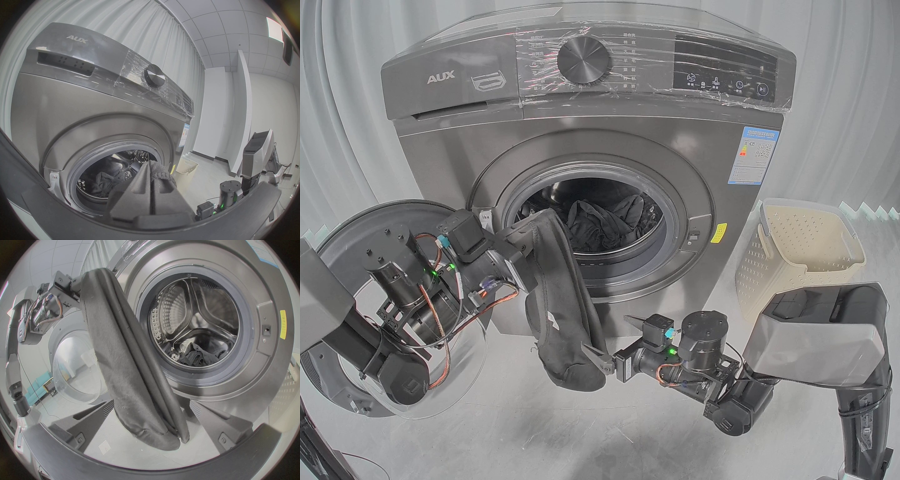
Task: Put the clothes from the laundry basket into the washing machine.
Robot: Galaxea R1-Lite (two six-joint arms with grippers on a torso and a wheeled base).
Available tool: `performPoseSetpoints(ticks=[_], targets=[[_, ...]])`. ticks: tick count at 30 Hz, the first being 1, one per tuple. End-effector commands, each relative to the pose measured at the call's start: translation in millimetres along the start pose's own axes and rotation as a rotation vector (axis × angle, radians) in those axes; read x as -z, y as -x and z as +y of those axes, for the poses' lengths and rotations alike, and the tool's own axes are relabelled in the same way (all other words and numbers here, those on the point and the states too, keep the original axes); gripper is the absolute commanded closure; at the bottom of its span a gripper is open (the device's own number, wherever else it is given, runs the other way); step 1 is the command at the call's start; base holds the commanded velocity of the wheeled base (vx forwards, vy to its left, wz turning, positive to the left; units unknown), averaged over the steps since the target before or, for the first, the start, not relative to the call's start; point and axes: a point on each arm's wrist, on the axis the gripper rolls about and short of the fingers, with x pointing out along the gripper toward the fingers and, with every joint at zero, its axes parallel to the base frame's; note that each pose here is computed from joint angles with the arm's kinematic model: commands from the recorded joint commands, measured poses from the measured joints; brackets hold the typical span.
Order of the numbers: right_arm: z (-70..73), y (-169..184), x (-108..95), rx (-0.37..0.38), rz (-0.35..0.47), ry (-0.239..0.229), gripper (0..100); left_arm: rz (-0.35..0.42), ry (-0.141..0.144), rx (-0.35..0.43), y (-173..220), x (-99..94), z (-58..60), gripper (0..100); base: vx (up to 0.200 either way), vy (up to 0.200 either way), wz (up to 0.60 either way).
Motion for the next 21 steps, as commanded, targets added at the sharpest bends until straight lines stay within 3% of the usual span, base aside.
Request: performPoseSetpoints(ticks=[1,7,11,12,17,20,21], targets=[[3.5,-20,2,-0.025,-0.028,0.004,0,-0.012,0.003,0.021,-1,-3.6,-6.3,100,0.000,0.000,0.00],[-4.2,-64,7,-0.015,-0.060,0.002,0,-0.034,0.007,0.051,-1,-10.8,-16.1,100,0.000,0.000,0.00],[-0.2,-78,7,-0.027,-0.097,-0.003,0,-0.050,0.010,0.064,0,-16.9,-20.7,100,0.000,0.000,0.00],[-0.4,-80,8,-0.024,-0.101,-0.003,100,-0.052,0.010,0.064,0,-17.4,-20.8,100,0.000,0.000,0.00],[-4.1,-82,5,-0.011,-0.126,-0.003,100,-0.041,0.011,0.056,2,-15.5,-18.8,100,0.000,0.000,0.00],[-8.6,-77,-7,0.020,-0.164,-0.003,100,-0.023,0.015,0.044,5,-11.2,-17.0,100,0.000,0.000,0.00],[-13.0,-73,-20,0.054,-0.191,-0.004,100,-0.002,0.019,0.033,7,-7.1,-15.5,100,0.000,0.000,0.00]])
